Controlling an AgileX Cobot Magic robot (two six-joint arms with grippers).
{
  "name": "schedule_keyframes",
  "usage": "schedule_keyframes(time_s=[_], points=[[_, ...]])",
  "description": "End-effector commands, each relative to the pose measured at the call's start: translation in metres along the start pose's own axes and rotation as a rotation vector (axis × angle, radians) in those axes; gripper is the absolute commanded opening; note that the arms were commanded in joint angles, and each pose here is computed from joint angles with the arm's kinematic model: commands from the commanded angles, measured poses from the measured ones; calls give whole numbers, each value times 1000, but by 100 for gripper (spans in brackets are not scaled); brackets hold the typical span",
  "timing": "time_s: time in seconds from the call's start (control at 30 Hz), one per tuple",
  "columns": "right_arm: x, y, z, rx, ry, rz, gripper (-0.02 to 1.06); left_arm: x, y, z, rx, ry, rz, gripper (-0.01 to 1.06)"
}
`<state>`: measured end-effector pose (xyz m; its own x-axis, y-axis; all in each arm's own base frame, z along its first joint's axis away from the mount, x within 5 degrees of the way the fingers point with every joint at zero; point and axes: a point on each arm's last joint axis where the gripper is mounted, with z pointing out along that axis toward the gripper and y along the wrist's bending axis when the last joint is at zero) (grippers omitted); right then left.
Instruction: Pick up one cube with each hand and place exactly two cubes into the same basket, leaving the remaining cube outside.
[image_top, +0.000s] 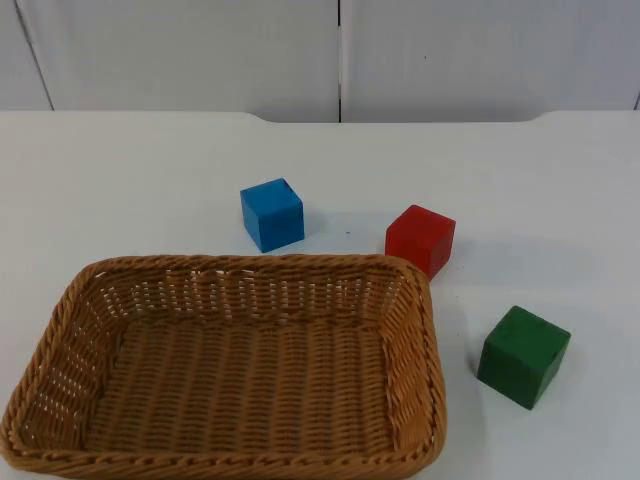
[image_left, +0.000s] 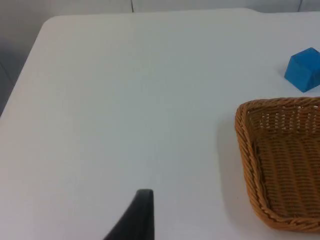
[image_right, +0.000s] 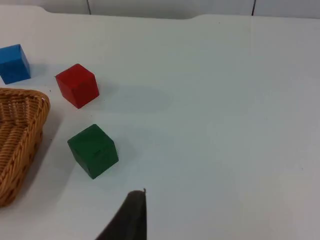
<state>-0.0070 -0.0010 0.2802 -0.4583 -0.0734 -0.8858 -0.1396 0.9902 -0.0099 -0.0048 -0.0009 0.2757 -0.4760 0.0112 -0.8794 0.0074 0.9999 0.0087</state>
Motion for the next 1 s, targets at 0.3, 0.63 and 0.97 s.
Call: schedule_keyframes(time_s=[0.3, 0.63, 0.97], points=[[-38, -1, 10, 4, 40, -5, 105, -14, 1, 7, -6, 29, -1, 105], [-51, 0, 35, -2, 144, -1, 105, -23, 1, 19, -4, 75, -2, 105], [-58, -1, 44, -1, 132, -1, 105, -31, 0, 30, 4, 97, -11, 105]])
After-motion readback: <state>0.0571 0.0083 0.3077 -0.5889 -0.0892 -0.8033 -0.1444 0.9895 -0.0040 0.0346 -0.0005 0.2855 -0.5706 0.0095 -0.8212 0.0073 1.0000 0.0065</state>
